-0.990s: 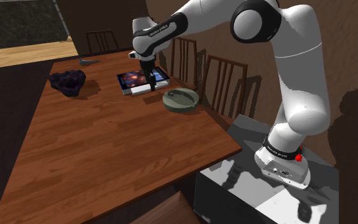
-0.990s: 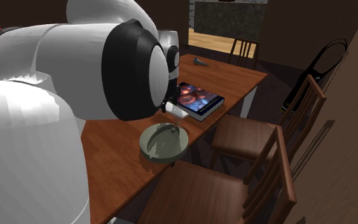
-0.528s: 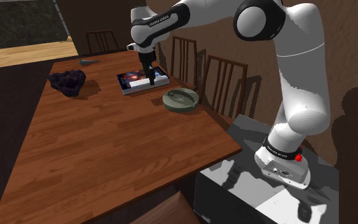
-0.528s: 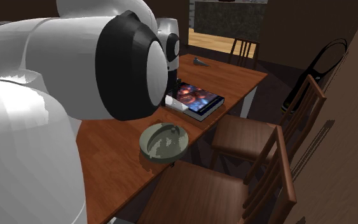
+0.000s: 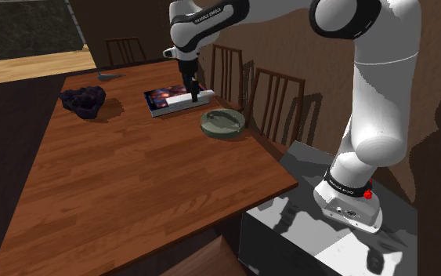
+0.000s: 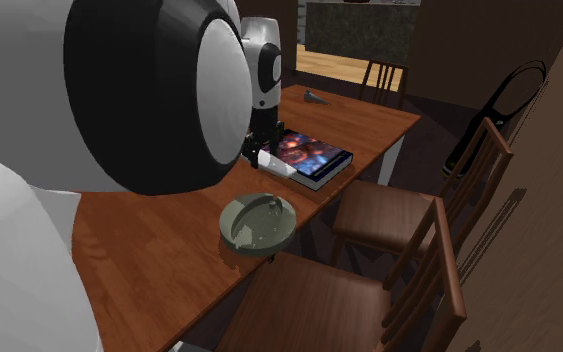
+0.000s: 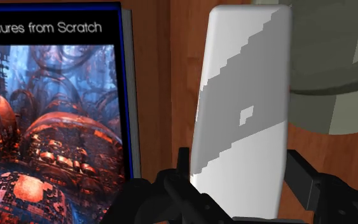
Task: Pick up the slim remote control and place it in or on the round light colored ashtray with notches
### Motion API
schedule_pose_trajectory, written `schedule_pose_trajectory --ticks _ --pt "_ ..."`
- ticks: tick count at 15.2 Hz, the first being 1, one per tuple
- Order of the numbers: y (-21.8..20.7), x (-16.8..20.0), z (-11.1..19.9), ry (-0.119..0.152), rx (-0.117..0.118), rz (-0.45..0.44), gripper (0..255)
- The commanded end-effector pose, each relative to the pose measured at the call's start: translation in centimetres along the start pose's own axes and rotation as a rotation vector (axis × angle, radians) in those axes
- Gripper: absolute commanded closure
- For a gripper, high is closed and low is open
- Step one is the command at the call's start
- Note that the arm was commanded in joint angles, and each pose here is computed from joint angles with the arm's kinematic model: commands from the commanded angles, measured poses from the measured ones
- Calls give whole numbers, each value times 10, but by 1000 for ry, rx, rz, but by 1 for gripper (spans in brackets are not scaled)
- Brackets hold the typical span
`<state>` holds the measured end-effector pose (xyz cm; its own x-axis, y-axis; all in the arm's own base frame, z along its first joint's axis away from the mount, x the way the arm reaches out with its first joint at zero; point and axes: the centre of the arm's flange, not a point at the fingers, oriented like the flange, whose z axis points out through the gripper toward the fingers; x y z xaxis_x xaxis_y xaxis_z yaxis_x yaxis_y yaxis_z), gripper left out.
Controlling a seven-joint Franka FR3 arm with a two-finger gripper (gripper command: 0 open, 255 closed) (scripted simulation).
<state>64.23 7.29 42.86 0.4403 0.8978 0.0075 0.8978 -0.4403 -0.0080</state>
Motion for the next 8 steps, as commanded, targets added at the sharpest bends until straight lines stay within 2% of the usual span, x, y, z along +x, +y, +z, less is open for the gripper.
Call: schedule_pose_trajectory --ticks 1,8 --pt "-21 -15 -1 0 0 0 255" --pt "-93 -73 -2 0 0 0 255"
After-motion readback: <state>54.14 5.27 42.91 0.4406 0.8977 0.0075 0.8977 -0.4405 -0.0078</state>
